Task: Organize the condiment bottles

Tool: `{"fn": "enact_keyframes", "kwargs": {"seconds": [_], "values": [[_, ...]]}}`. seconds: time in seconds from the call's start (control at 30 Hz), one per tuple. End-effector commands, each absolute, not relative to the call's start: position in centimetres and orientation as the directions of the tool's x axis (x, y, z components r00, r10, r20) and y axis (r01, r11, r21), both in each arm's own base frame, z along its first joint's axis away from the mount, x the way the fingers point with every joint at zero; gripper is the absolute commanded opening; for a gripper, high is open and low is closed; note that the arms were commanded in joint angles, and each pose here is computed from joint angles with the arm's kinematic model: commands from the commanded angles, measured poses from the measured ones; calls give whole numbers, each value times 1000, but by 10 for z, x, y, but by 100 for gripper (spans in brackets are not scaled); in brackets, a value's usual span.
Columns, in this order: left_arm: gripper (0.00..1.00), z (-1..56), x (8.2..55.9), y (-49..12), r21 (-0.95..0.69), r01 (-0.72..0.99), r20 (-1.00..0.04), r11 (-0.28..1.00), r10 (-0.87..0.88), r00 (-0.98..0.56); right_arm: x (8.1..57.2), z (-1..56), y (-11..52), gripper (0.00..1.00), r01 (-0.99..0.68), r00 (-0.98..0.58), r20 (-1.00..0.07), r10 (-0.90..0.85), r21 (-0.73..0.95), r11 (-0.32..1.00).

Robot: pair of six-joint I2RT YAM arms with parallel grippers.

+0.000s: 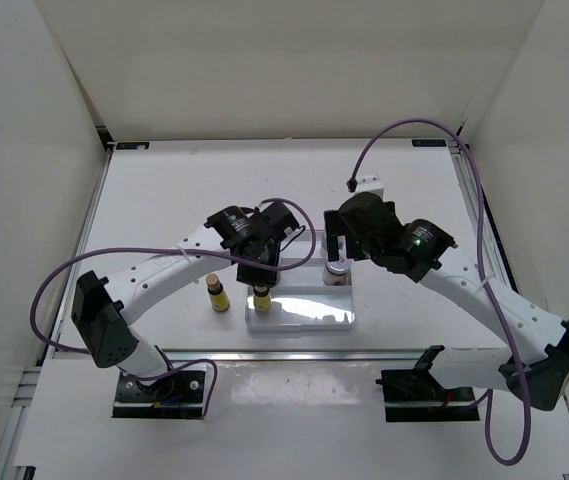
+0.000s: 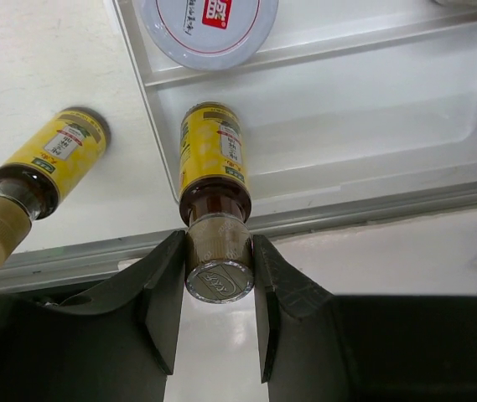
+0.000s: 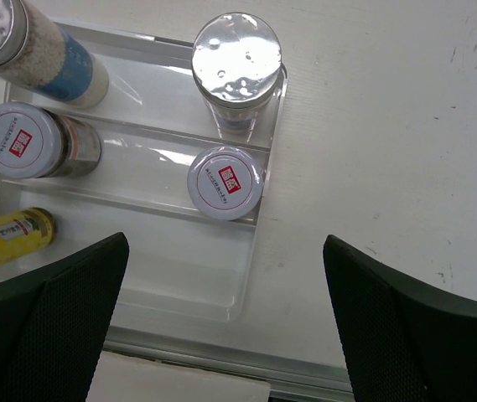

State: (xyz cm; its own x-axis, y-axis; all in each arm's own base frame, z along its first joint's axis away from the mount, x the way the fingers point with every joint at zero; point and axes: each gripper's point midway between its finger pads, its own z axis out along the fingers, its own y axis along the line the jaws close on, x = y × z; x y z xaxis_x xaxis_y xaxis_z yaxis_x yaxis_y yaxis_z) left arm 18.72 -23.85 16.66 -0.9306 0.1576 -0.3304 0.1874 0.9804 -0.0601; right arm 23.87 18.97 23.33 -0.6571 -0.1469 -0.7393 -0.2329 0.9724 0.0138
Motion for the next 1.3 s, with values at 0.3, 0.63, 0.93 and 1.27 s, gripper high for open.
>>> {"fn": "enact_keyframes", "kwargs": {"seconds": [0.3,0.63,0.93,1.27], "values": [[44,170,199,-248,-81,175,-390,981,130,-911,241,241,175,100,-193,-637,-758,-141,-21,981],[59,149,192,-243,-50,174,-348,984,146,-926,238,242,170,100,-187,-633,-761,-141,-26,982],[83,171,198,-239,-76,166,-421,983,119,-899,238,242,170,100,-187,-633,-761,-141,-26,982],[100,246,209,-218,-108,190,-609,976,87,-788,238,242,170,100,-187,-633,-761,-141,-26,982]]}}
